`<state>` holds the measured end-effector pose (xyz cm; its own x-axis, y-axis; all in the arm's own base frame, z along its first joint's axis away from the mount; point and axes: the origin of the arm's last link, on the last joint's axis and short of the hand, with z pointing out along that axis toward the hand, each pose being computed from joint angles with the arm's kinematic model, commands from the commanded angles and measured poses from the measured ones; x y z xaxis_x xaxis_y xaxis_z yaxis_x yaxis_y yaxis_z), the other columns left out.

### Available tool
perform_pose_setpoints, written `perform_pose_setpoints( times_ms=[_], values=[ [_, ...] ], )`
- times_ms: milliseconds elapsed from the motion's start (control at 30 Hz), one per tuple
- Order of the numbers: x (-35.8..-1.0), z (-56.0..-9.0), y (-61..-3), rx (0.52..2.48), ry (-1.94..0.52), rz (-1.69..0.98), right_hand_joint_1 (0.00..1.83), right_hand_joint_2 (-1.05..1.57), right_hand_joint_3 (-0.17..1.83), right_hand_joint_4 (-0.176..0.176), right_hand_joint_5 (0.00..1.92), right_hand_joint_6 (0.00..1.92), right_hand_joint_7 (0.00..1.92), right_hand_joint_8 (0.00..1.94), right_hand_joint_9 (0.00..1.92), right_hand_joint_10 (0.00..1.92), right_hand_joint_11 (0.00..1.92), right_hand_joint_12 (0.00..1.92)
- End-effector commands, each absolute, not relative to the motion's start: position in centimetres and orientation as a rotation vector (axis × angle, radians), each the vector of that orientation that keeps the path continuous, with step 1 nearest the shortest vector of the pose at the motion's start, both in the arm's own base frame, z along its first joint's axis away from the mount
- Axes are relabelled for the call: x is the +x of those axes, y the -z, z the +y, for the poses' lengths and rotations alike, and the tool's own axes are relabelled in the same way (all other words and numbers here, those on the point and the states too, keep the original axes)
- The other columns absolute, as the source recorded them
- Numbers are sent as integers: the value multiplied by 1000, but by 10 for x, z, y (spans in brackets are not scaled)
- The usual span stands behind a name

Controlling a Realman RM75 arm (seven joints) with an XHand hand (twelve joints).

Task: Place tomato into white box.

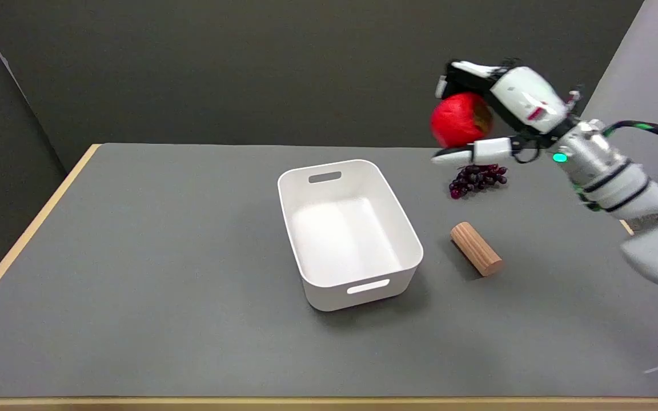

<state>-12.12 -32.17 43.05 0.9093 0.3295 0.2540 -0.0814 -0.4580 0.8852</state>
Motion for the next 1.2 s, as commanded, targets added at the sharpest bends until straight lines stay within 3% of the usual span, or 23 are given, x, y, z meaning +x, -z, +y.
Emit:
perform_pose_setpoints(
  times_ms=[33,633,1200],
  values=[
    [-112,-363,-280,2216,-533,138,1187,1102,317,-125,597,1473,873,1372,831,1463,836,1921],
    [-152,-378,-224,2202,-430,-56,1185,1102,320,-122,596,1473,869,1381,826,1467,840,1921],
    [-227,-379,-283,2017,-233,-202,1179,1096,342,-110,595,1487,859,1396,820,1474,815,1921]
  ],
)
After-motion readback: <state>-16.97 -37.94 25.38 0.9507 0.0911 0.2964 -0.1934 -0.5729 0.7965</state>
